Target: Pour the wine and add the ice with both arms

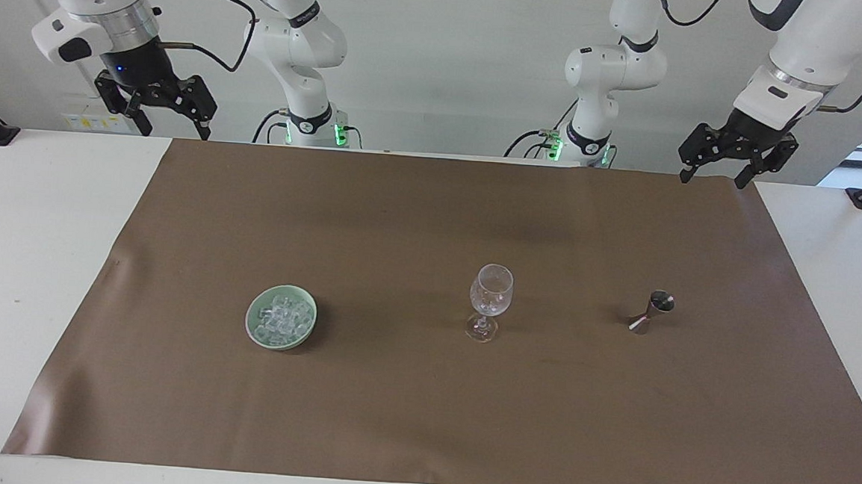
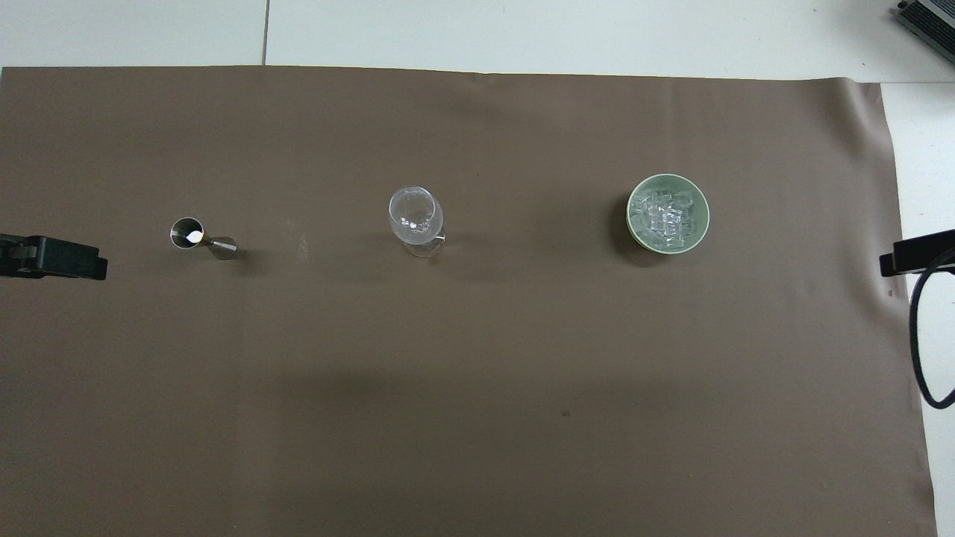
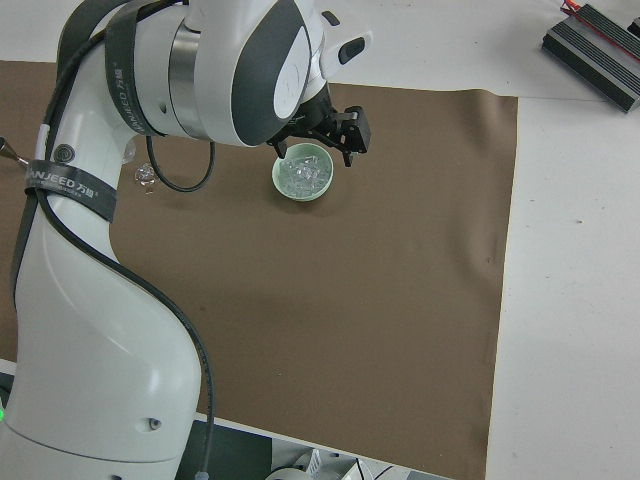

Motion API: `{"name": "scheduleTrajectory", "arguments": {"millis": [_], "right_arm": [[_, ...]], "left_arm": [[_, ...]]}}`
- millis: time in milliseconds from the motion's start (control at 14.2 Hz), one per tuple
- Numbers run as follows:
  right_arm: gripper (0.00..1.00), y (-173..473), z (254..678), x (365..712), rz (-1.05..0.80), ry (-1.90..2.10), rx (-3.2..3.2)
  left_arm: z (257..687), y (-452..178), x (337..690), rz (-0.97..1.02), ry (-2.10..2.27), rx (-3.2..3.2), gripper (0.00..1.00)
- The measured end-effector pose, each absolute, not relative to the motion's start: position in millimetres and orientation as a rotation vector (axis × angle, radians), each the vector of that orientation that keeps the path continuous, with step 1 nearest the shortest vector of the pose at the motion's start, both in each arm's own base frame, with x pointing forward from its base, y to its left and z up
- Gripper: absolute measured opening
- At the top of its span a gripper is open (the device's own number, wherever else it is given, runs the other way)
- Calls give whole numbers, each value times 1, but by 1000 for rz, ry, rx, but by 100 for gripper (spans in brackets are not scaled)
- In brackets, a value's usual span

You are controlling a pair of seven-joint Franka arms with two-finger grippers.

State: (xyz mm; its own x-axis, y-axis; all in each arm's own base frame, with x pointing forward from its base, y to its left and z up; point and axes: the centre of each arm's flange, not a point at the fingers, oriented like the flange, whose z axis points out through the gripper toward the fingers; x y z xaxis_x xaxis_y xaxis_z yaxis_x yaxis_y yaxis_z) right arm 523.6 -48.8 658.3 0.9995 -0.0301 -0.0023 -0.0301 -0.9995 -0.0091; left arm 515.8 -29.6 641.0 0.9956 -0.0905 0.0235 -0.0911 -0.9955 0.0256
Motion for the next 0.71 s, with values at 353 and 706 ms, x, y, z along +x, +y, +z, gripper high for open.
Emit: {"name": "scheduleTrajectory", "arguments": {"millis": [353,706], "right_arm": [[100,-49,658,524,3,47,-3132],[100,-49,658,524,3,47,-3132]], "left_arm": [[641,-30,516,33,-142,3112,100],[641,-25,515,26,-123,3112,100]]}}
